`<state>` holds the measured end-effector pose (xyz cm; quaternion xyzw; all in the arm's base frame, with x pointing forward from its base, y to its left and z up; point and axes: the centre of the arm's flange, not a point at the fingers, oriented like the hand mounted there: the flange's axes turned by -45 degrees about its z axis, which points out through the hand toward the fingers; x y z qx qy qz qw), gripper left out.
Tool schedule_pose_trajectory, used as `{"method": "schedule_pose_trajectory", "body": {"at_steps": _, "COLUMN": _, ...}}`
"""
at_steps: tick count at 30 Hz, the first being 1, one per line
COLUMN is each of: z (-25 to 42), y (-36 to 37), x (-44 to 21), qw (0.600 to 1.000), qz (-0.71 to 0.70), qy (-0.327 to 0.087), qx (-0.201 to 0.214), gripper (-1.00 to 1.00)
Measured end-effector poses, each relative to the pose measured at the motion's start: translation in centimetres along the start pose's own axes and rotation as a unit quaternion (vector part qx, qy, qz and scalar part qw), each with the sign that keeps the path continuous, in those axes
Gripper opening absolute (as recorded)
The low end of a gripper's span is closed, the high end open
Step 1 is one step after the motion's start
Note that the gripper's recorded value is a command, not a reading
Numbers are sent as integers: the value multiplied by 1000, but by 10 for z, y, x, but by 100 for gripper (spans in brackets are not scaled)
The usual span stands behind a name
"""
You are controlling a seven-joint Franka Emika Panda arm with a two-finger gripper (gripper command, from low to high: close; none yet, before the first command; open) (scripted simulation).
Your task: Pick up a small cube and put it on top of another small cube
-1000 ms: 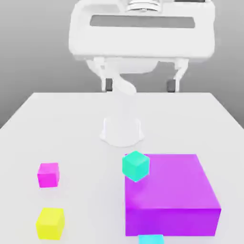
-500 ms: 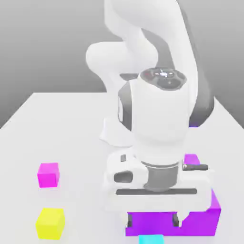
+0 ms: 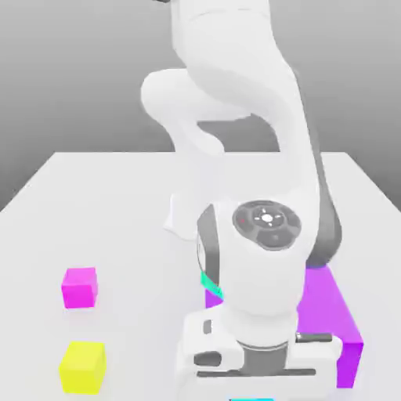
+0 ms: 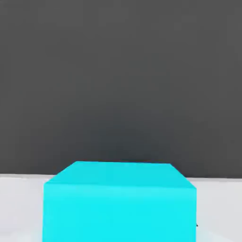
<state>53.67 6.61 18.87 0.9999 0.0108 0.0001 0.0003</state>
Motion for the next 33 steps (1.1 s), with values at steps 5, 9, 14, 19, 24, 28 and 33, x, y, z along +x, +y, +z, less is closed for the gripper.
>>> {"method": "schedule_pose_trajectory", "body": {"at_steps": 5, "z": -52, "y": 5, "x": -26, "qw": 1000, "qz": -25, "qy": 0, "qx": -10, "gripper": -100}}
{"method": "schedule_pose_trajectory", "body": {"at_steps": 9, "z": -86, "y": 10, "x": -54, "qw": 999, "qz": -47, "qy": 0, "qx": -15, "gripper": -100}}
{"method": "schedule_pose_trajectory", "body": {"at_steps": 14, "z": -121, "y": 16, "x": -94, "qw": 997, "qz": -73, "qy": -1, "qx": -17, "gripper": -100}}
{"method": "schedule_pose_trajectory", "body": {"at_steps": 19, "z": -146, "y": 21, "x": -137, "qw": 995, "qz": -100, "qy": -1, "qx": -11, "gripper": -100}}
{"method": "schedule_pose_trajectory", "body": {"at_steps": 24, "z": -162, "y": 24, "x": -180, "qw": 992, "qz": -129, "qy": 0, "qx": 0, "gripper": -100}}
{"method": "schedule_pose_trajectory", "body": {"at_steps": 28, "z": -126, "y": 25, "x": -186, "qw": 991, "qz": -135, "qy": 0, "qx": 2, "gripper": -100}}
{"method": "schedule_pose_trajectory", "body": {"at_steps": 33, "z": -104, "y": 25, "x": -188, "qw": 991, "qz": -135, "qy": 0, "qx": 2, "gripper": 100}}
